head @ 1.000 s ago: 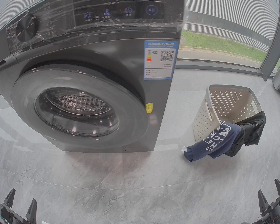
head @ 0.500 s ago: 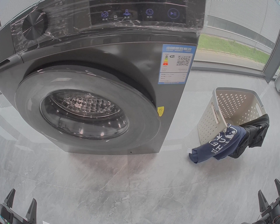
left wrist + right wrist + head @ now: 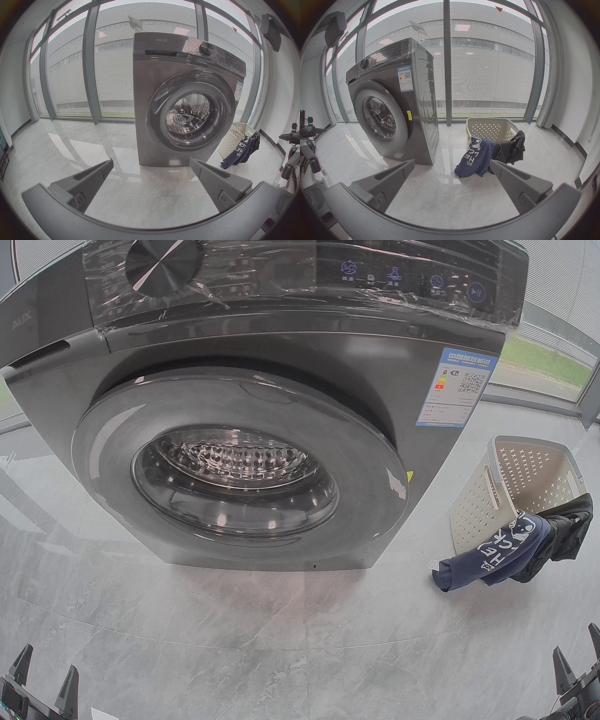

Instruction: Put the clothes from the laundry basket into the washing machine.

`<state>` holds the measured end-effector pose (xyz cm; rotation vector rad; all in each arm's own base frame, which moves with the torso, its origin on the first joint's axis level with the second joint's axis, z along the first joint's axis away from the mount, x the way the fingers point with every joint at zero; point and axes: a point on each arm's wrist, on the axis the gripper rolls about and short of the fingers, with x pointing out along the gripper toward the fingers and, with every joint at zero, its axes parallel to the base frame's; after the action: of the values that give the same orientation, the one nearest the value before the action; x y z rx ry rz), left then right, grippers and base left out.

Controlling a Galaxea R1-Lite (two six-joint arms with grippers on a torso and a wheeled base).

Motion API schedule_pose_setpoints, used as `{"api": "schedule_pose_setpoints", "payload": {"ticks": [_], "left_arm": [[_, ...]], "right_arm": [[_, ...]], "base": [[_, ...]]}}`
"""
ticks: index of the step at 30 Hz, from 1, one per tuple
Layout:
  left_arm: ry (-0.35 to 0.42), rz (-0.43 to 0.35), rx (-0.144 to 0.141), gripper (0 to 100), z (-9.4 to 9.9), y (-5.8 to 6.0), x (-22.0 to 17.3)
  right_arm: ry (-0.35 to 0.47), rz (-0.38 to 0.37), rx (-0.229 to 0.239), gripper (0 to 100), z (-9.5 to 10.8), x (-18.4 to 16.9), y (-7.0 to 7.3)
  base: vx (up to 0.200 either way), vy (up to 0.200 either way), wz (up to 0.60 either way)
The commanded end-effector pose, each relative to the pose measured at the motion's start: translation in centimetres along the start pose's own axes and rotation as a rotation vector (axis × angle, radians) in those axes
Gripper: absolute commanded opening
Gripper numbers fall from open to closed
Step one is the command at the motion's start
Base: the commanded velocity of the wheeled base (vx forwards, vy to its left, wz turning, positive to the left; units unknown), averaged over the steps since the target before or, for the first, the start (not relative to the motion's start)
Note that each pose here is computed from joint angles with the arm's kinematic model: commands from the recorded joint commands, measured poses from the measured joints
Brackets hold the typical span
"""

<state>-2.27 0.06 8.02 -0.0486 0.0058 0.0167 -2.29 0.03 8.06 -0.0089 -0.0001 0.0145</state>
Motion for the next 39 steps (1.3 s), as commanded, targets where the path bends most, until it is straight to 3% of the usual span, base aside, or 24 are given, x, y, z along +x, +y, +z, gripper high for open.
{"api": "schedule_pose_setpoints", "payload": {"ticks": [1, 20, 29, 39], "left_arm": [[0.006, 0.001, 0.0, 100, -0.43, 0.02, 0.04], [0.006, 0.001, 0.0, 100, -0.43, 0.02, 0.04], [0.006, 0.001, 0.0, 100, -0.43, 0.02, 0.04], [0.006, 0.001, 0.0, 100, -0.43, 0.02, 0.04]], "right_arm": [[0.002, 0.001, 0.0, 100, -0.48, 0.01, 0.0], [0.002, 0.001, 0.0, 100, -0.48, 0.01, 0.0], [0.002, 0.001, 0.0, 100, -0.48, 0.01, 0.0], [0.002, 0.002, 0.0, 100, -0.48, 0.01, 0.01]], "base": [[0.0, 0.2, 0.0], [0.0, 0.0, 0.0], [0.0, 0.2, 0.0], [0.0, 0.0, -0.18]]}}
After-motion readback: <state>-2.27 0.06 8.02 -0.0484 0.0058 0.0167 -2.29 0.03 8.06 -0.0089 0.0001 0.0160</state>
